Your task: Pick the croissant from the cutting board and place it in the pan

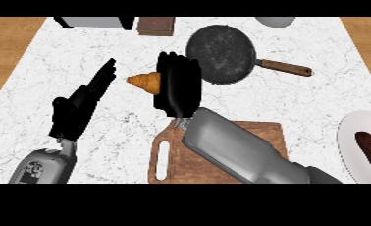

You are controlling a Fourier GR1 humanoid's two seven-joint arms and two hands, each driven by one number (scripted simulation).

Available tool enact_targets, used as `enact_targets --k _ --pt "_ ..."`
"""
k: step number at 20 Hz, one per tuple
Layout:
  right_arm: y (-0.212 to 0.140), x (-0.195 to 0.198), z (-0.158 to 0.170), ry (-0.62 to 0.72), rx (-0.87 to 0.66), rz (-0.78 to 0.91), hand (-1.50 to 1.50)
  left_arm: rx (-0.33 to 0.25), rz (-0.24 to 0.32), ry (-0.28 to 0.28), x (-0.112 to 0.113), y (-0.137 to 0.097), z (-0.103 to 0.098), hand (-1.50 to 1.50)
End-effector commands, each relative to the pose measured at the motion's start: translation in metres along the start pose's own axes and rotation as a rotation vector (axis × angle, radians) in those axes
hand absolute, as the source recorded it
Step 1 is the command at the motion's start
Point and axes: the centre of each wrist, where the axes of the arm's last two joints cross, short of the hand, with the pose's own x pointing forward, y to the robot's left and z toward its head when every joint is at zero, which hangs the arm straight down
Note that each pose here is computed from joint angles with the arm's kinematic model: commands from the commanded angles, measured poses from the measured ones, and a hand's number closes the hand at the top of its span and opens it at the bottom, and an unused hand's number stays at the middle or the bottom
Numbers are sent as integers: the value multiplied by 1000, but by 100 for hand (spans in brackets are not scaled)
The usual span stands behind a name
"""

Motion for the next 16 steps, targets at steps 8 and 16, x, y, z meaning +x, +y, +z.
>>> enact_targets --k 8,16 --pt "42 -81 -50 172 -156 24 150 7 -2 -21 6 0 -4 0" --pt "38 -147 -81 186 -160 44 150 -5 10 -16 11 1 -5 0"
